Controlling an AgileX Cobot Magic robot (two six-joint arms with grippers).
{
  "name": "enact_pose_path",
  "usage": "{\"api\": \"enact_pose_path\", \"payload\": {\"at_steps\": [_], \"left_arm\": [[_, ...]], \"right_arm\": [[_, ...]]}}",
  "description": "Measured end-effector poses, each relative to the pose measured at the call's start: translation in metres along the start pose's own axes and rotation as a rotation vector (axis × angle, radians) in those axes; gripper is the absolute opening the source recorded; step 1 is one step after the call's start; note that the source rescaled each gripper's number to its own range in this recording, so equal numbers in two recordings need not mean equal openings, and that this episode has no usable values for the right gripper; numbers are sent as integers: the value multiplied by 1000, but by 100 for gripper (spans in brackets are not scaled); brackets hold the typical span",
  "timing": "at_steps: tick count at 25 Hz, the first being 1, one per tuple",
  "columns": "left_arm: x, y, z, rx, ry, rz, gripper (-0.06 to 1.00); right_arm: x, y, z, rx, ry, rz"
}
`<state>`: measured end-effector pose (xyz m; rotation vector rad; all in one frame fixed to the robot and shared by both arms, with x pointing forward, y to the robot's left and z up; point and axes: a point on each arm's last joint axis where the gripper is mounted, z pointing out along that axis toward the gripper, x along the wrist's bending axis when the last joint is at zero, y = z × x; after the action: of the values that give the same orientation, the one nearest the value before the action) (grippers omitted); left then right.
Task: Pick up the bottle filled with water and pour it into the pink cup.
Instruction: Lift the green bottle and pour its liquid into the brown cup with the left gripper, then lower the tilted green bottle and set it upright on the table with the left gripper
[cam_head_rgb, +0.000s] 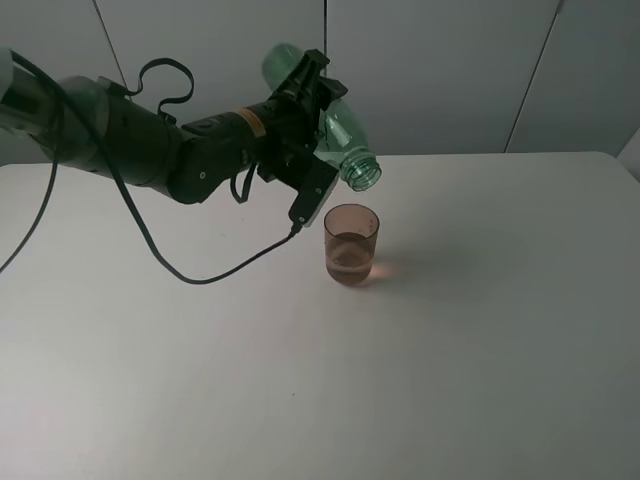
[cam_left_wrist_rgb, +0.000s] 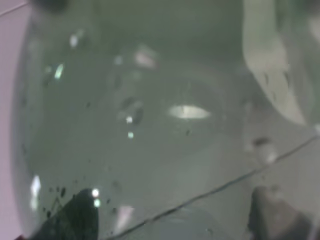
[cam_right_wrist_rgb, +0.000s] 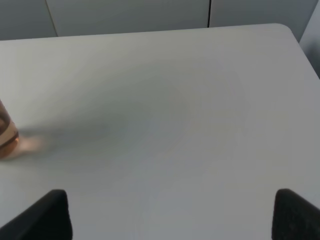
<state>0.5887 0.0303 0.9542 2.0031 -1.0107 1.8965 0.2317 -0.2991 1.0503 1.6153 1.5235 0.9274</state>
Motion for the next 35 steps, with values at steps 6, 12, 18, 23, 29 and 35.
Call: {"api": "enact_pose_path", "payload": {"at_steps": [6, 12, 18, 23, 29, 35], "left_arm": [[4, -4, -14, 59, -26, -248, 1], [6, -15, -47, 167, -85, -682, 1], [4, -19, -57, 244, -160, -1056, 1], [-6, -23, -58, 244, -253, -1243, 0], [-23, -79, -62, 257, -218, -1594, 0], [-24, -97, -70, 89, -123, -1728, 0]], "right_arm": [[0, 0, 0, 0, 0, 0], [0, 0, 0, 0, 0, 0], [0, 0, 0, 0, 0, 0], [0, 0, 0, 0, 0, 0], [0, 0, 0, 0, 0, 0], [0, 0, 0, 0, 0, 0]]}}
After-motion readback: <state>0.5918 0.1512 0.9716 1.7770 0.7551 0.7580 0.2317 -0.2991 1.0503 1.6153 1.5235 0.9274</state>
